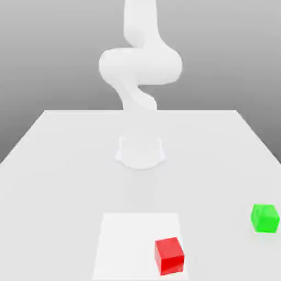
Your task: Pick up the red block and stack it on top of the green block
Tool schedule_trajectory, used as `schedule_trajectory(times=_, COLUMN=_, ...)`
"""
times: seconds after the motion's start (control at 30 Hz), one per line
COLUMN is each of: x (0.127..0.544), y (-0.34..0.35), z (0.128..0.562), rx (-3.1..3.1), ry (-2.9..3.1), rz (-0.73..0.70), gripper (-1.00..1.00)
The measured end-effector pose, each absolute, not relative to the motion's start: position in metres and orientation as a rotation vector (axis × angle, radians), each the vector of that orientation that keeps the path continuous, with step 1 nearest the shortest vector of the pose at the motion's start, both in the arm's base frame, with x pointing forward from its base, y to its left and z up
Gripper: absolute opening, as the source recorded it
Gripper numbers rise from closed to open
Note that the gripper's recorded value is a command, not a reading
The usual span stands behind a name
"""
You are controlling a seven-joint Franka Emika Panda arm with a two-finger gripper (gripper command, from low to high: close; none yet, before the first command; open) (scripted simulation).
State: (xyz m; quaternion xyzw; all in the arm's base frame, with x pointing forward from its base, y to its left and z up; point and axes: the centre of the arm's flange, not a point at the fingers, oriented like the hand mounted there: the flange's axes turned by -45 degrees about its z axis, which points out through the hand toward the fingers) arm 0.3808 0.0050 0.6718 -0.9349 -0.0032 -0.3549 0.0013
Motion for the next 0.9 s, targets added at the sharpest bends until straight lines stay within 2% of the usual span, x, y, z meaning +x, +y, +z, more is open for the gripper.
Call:
schedule_trajectory(times=0.2, x=0.447, y=0.019, z=0.565, rx=-3.028, ry=-0.091, rz=-0.844, gripper=0.00)
schedule_trajectory(times=0.4, x=0.482, y=0.034, z=0.450, rx=-3.090, ry=-0.174, rz=-0.574, gripper=0.00)
schedule_trajectory(times=0.57, x=0.489, y=0.046, z=0.352, rx=-3.118, ry=-0.247, rz=-0.344, gripper=0.00)
schedule_trajectory(times=0.77, x=0.470, y=0.059, z=0.236, rx=-3.125, ry=-0.331, rz=-0.066, gripper=0.00)
schedule_trajectory(times=0.9, x=0.464, y=0.061, z=0.179, rx=-3.122, ry=-0.346, rz=-0.004, gripper=0.00)
